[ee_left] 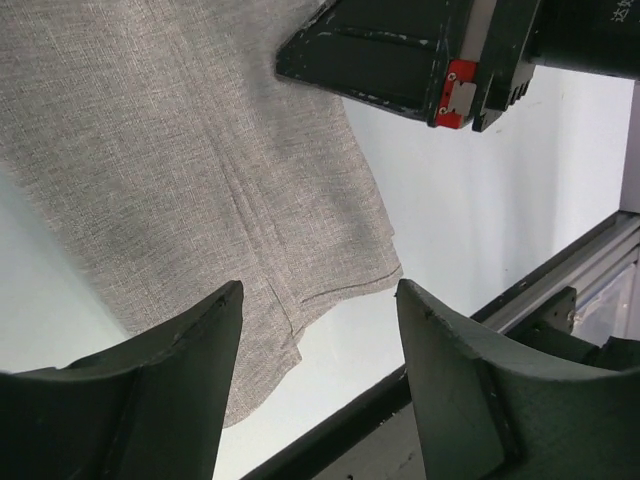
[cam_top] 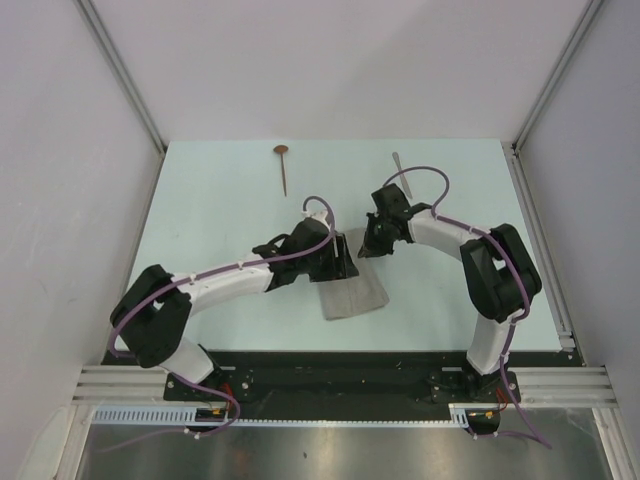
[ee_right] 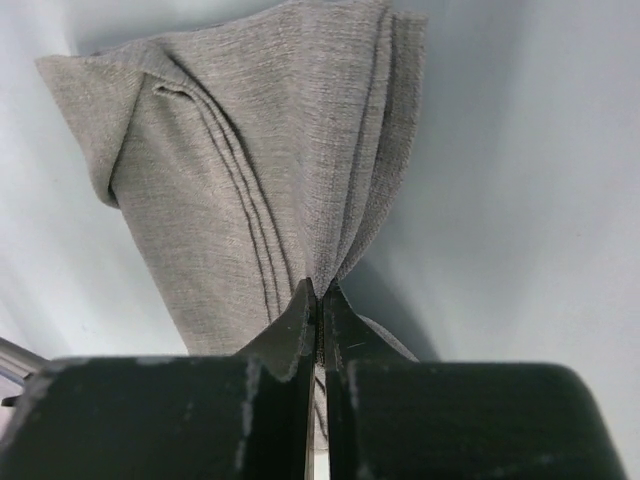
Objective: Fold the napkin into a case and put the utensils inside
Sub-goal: Pick up the 2/3-rectangle-folded napkin at the center of the board.
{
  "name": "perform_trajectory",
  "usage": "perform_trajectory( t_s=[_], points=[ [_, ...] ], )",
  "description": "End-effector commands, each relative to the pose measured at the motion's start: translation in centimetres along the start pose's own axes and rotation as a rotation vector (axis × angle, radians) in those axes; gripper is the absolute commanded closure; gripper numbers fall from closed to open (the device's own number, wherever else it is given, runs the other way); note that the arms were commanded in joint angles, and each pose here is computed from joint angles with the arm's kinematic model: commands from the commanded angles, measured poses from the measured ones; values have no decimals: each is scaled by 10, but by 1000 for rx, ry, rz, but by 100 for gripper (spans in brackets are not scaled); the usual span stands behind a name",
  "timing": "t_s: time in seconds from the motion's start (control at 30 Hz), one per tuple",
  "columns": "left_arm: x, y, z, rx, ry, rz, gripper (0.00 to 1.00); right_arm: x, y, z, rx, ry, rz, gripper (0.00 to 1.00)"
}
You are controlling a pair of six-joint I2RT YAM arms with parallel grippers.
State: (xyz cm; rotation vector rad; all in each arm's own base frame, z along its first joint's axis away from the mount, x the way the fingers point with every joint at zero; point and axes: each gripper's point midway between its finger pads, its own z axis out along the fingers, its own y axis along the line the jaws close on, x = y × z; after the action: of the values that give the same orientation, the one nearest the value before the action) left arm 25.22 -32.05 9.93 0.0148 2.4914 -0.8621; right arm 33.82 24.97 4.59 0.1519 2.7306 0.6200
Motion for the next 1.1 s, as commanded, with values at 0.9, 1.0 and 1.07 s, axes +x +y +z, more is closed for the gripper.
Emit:
perform_trajectory(
  t_s=[0.9,1.0,1.07],
  points=[
    [-23,-21,-14,79,-18,14,39,-27,-40,3,-185,-70,26,50],
    [-22,-19,-13,69,-11,11,39,-36,-44,6,-159,-88,-5,45],
    [-22,-19,-12,66,-10,11,39,-38,-47,10,-142,-79,-26,42]
  ],
)
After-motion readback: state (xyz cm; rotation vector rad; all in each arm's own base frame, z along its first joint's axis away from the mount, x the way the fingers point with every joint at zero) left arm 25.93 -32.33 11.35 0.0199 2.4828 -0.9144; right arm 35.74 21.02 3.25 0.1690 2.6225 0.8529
